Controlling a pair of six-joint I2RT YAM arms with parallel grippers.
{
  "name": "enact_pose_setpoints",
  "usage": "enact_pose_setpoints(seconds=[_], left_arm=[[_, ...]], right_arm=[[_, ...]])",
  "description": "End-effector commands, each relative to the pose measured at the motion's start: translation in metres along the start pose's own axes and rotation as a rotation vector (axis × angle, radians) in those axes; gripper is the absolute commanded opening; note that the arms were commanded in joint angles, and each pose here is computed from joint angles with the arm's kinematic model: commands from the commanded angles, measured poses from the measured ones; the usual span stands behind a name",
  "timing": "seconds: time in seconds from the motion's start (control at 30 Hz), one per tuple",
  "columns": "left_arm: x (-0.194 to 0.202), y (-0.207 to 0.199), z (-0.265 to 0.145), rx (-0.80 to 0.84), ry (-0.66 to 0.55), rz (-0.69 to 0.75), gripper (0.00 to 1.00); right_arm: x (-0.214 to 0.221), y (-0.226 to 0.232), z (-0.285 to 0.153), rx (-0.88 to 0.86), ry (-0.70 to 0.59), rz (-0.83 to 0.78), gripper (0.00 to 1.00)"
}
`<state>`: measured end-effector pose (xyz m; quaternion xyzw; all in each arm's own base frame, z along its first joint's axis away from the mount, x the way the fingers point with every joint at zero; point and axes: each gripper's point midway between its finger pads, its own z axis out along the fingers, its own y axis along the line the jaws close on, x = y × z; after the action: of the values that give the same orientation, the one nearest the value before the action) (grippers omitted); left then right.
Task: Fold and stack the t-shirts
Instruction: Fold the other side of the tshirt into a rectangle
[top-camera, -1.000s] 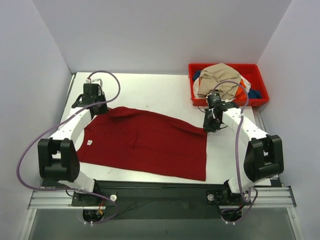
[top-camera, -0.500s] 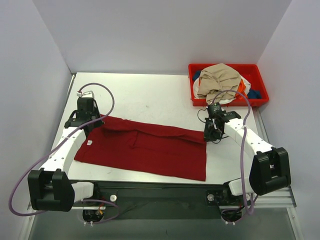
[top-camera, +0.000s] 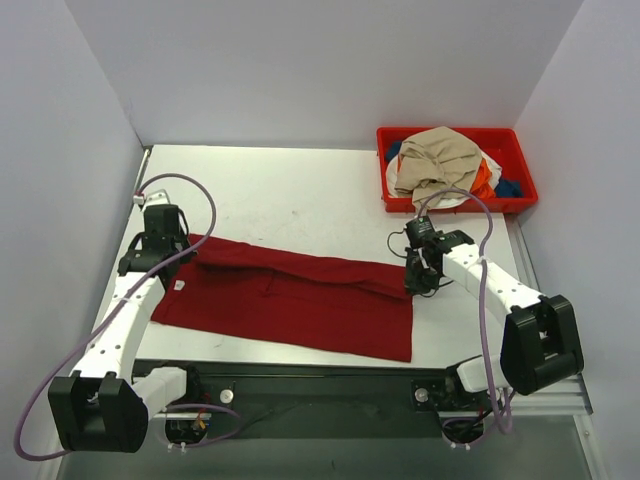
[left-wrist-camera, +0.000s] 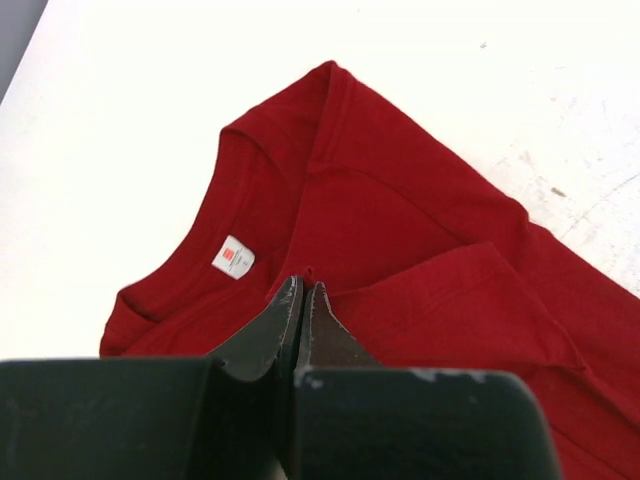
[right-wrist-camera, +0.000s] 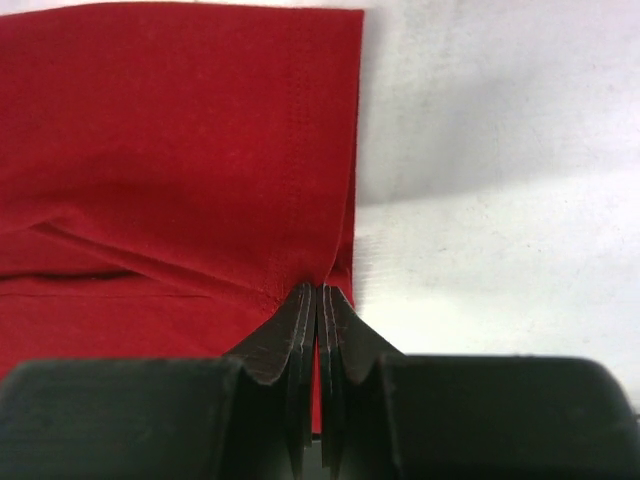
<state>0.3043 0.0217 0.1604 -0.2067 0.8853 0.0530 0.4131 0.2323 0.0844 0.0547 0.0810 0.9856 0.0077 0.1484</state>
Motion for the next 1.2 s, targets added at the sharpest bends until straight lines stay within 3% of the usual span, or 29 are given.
enact_pose_setpoints(seconds=[0.0, 0.23, 0.3, 0.33, 0.47, 0.7, 1.17], left_arm=[[0.004, 0.015, -0.005, -0.055, -0.001, -0.032, 0.0], [0.013, 0.022, -0.004, -0.063, 0.018, -0.046, 0.0], [0.017, 0.019, -0.002, -0.044, 0.028, -0.035, 0.0], [0.018, 0.019, -0.002, -0.041, 0.031, -0.036, 0.0], [0.024, 0.016, -0.001, -0.017, 0.045, -0.033, 0.0], [0.029, 0.014, 0.001, -0.002, 0.055, -0.03, 0.0], [0.031, 0.015, 0.002, 0.001, 0.064, -0.032, 0.0]], right_arm=[[0.01, -0.017, -0.002, 0.084, 0.008, -0.007, 0.0], [0.015, -0.023, 0.0, 0.129, 0.013, -0.01, 0.03], [0.015, -0.025, -0.004, 0.142, 0.011, -0.016, 0.19], [0.014, -0.026, -0.008, 0.139, -0.003, -0.013, 0.38], [0.013, -0.027, -0.019, 0.124, -0.039, 0.003, 0.53], [0.006, 0.003, -0.013, -0.005, -0.014, -0.049, 0.53], [0.02, 0.006, 0.018, 0.033, 0.154, -0.011, 0.41]])
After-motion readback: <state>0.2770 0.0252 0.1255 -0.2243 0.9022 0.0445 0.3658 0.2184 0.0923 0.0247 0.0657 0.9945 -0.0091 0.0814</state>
